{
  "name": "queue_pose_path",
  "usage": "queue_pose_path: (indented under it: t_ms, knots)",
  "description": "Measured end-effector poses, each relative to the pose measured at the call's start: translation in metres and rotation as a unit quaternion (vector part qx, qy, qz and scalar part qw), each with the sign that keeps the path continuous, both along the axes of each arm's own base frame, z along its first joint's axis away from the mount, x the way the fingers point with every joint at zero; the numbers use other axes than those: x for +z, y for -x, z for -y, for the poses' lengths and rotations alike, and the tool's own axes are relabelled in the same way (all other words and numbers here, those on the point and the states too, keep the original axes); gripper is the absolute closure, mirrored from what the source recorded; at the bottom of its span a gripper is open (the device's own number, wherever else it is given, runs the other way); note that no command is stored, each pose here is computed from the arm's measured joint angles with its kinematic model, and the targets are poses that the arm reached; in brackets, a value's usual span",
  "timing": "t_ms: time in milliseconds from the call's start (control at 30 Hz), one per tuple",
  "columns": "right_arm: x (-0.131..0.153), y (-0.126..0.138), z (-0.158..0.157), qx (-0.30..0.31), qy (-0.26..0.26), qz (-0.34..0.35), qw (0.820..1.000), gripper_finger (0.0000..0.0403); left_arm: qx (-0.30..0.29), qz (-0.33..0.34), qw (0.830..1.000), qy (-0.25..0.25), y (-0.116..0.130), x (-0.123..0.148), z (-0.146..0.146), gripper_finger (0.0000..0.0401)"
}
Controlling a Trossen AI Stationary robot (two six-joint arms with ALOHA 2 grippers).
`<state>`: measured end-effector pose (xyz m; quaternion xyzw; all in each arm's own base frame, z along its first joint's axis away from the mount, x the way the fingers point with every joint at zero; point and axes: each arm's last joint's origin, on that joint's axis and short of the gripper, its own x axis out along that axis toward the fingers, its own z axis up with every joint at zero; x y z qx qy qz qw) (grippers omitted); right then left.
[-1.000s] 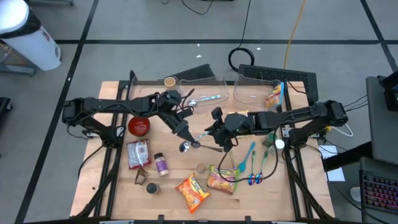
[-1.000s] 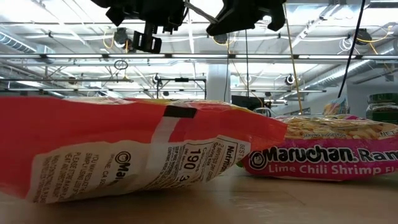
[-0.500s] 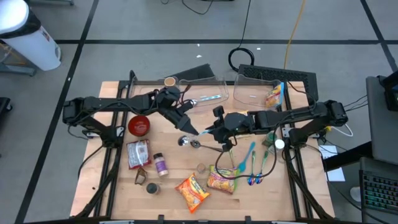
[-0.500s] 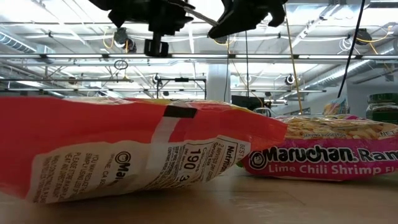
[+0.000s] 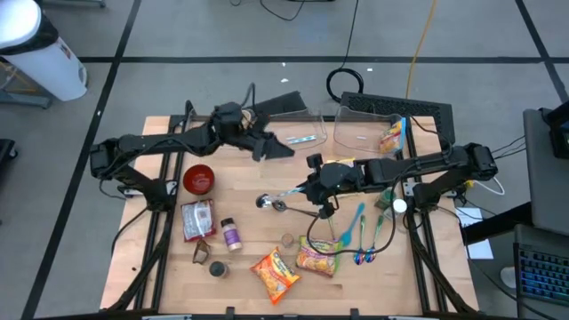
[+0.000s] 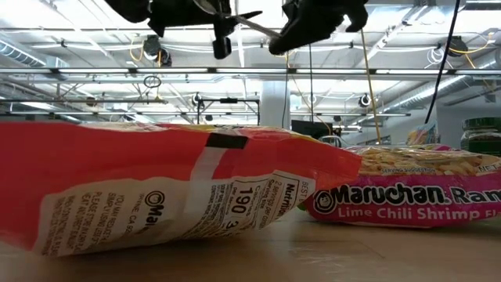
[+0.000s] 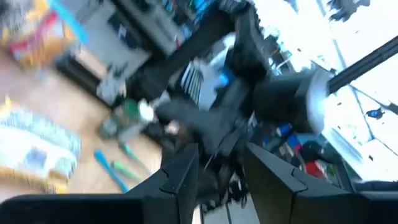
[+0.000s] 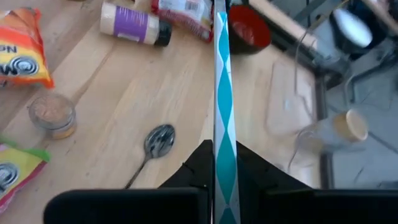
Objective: Pick & Place Food Item
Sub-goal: Put the blue patterned spoon into the middle transparent bin
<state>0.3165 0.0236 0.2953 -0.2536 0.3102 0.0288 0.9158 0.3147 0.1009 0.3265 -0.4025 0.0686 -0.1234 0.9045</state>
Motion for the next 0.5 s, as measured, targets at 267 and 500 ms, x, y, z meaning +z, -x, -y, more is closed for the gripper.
queue_pose_path:
  t_ms: [267,500]
  knots:
    - [-0.006,0.007,0.01,-0.046,-0.036,-0.04,0.997,0.0383,0.039,0.038,0.998,-0.035,0.006,0.006,-0.019,0.0267]
    - [0.006,0.015,0.044,-0.097,-0.098,-0.016,0.99,0.0383,0.062,0.041,0.996,-0.056,0.012,0.006,-0.033,0.0267]
